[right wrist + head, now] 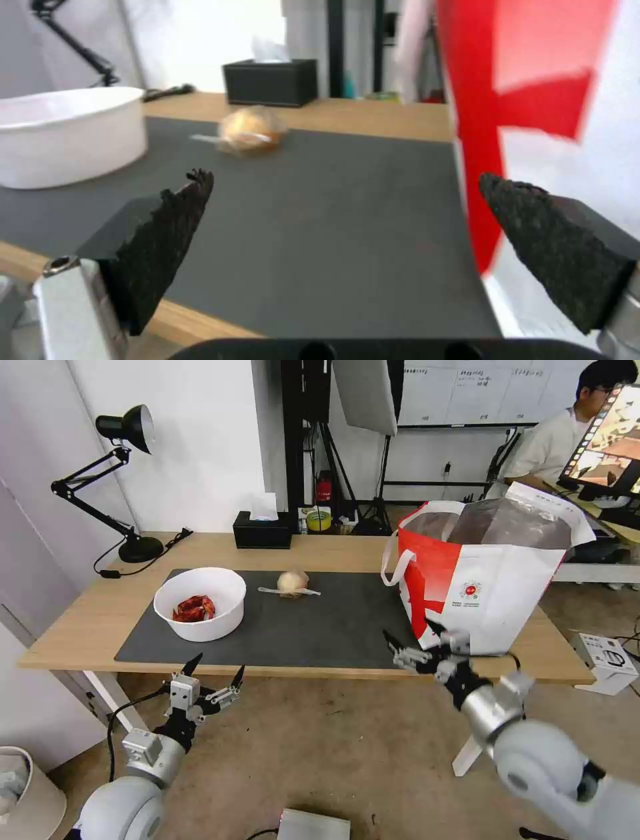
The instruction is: Pick up the trash from the table and place it into the takeout bag.
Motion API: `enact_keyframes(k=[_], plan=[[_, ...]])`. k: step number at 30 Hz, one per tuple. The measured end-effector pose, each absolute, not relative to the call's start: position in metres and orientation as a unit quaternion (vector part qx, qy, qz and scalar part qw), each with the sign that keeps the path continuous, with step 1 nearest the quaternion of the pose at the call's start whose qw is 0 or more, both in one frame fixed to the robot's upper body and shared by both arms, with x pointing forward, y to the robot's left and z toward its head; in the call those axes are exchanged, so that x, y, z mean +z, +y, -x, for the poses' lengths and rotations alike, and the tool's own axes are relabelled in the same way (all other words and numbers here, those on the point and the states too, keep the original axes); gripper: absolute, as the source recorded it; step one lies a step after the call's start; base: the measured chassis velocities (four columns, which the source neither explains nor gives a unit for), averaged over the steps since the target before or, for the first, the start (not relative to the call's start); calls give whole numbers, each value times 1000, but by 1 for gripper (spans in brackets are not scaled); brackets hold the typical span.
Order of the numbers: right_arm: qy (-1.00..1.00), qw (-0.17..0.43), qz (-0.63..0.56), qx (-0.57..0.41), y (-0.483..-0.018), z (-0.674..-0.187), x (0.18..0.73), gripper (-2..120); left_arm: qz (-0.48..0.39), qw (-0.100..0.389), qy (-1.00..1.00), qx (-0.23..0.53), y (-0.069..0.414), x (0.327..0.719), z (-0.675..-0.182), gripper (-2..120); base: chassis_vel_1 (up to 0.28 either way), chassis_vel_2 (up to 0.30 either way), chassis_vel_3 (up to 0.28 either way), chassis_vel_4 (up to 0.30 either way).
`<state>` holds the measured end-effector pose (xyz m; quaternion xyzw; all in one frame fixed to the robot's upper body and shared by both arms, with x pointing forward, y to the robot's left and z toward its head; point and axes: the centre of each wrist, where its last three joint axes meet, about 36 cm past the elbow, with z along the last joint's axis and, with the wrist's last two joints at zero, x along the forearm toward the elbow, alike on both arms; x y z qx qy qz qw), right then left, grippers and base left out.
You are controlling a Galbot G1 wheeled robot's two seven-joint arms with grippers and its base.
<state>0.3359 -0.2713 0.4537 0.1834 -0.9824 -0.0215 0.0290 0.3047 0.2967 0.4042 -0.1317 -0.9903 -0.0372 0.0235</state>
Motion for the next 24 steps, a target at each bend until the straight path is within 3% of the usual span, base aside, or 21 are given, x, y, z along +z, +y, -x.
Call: enact_keyframes(k=[6,24], plan=[[-988,14,-152,-34,-272,-331,433,100,133,29,-990,-39,296,401,-303,100,0,0,0,0],[-991,42,-114,-56,-261,-308,396,100,127,26,-991,-41,300,402,-303,100,0,0,0,0]])
